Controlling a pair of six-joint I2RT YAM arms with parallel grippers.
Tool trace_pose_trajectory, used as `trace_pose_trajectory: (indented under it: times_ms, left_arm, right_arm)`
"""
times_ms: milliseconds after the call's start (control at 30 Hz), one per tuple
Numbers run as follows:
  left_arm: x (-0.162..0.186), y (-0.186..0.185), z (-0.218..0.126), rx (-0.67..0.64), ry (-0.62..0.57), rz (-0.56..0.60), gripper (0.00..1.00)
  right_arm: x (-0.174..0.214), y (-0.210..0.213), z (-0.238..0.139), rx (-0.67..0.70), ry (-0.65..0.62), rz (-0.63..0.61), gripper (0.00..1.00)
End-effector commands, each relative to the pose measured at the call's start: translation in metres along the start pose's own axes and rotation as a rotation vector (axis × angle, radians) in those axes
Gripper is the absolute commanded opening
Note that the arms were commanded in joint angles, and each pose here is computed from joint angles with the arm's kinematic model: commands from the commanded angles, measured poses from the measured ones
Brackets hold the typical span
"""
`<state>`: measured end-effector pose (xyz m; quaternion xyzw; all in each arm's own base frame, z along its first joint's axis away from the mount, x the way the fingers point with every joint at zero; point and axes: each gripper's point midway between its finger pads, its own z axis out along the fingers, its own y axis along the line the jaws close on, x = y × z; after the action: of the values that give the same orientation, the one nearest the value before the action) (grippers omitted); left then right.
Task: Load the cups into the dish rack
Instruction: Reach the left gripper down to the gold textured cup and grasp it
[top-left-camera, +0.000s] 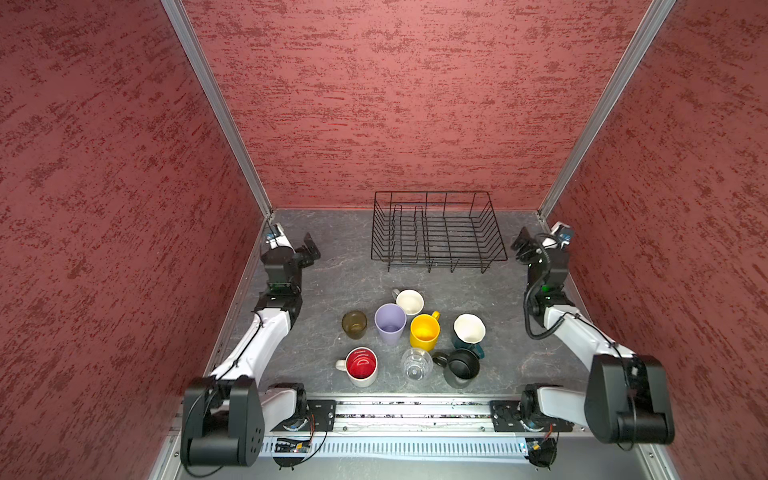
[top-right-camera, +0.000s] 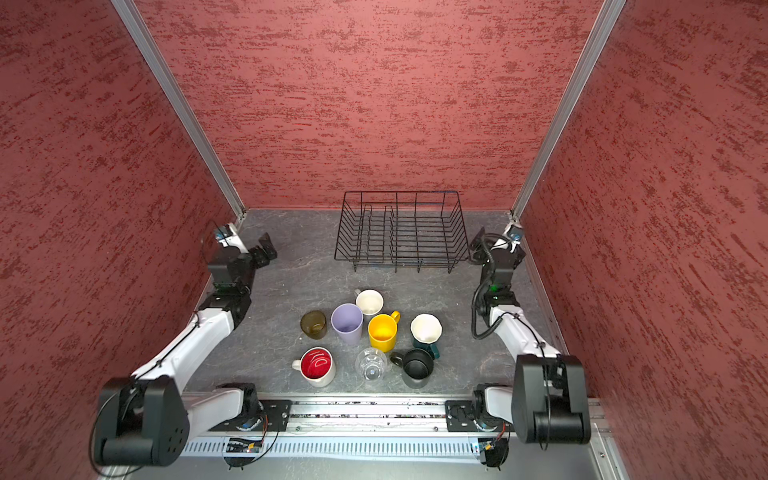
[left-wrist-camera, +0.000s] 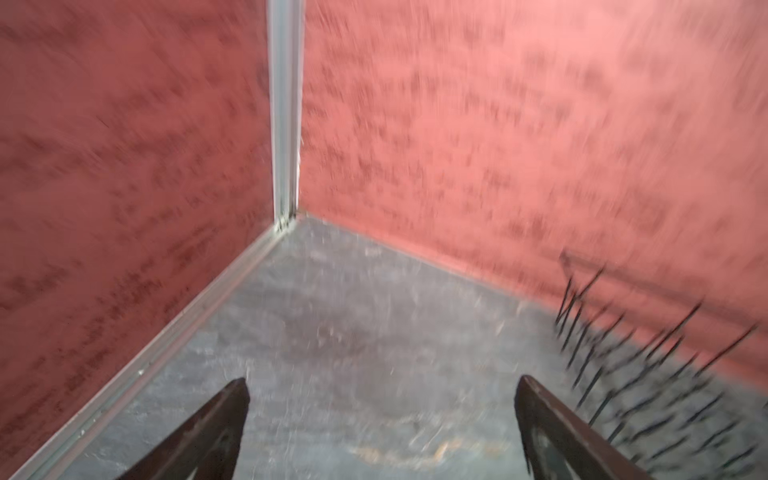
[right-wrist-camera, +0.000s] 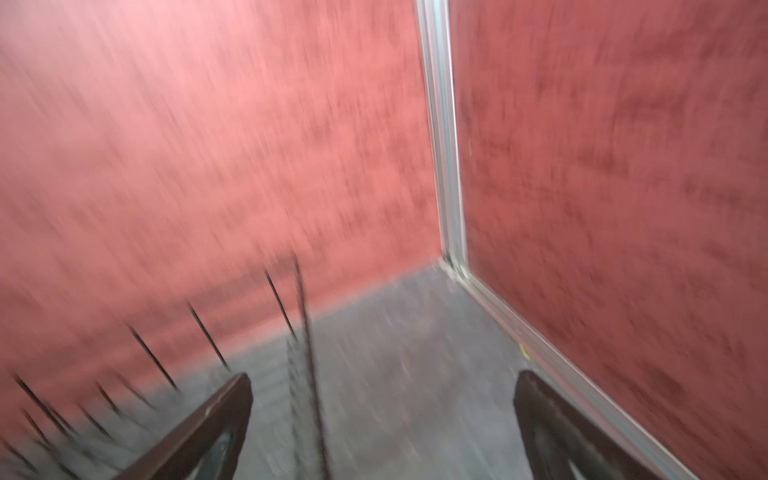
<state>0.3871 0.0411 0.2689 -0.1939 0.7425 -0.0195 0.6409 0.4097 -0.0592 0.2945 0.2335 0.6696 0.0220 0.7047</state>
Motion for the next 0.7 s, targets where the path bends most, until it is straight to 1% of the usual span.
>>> trace_pose_trajectory:
  times_ms: [0,67,133,200,333,400,500,667]
  left_arm:
    - [0.034,0.001,-0.031,0.042,0.241,-0.079,1.0]
    - [0.029,-0.006,-0.047,0.088,0.299,-0.104,1.0]
    - [0.031,-0.006,-0.06,0.082,0.392,-0.13,0.99]
    - [0.048,-0.003,-0.077,0.052,0.54,-0.159,0.97]
    - [0.095,-0.003,-0.113,0.019,0.84,-0.236,0.89]
    - [0.114,-0.007,-0.131,0.02,0.955,-0.278,0.85]
    - [0.131,-0.016,-0.155,0.02,1.044,-0.28,0.81]
    - [0.154,-0.013,-0.18,-0.056,1.105,-0.181,0.77]
  right_arm:
    - [0.027,0.019,-0.017,-0.11,0.223,0.175,0.99]
    - [0.03,0.025,-0.027,-0.167,0.231,0.204,0.99]
    - [0.034,0.027,-0.034,-0.175,0.268,0.217,0.99]
    - [0.04,0.025,-0.038,-0.152,0.321,0.2,0.99]
    - [0.054,0.017,-0.042,-0.092,0.448,0.123,0.99]
    - [0.059,0.016,-0.044,-0.081,0.491,0.091,0.99]
    - [0.064,0.016,-0.045,-0.08,0.526,0.069,0.99]
    - [0.068,0.023,-0.045,-0.112,0.541,0.097,0.99]
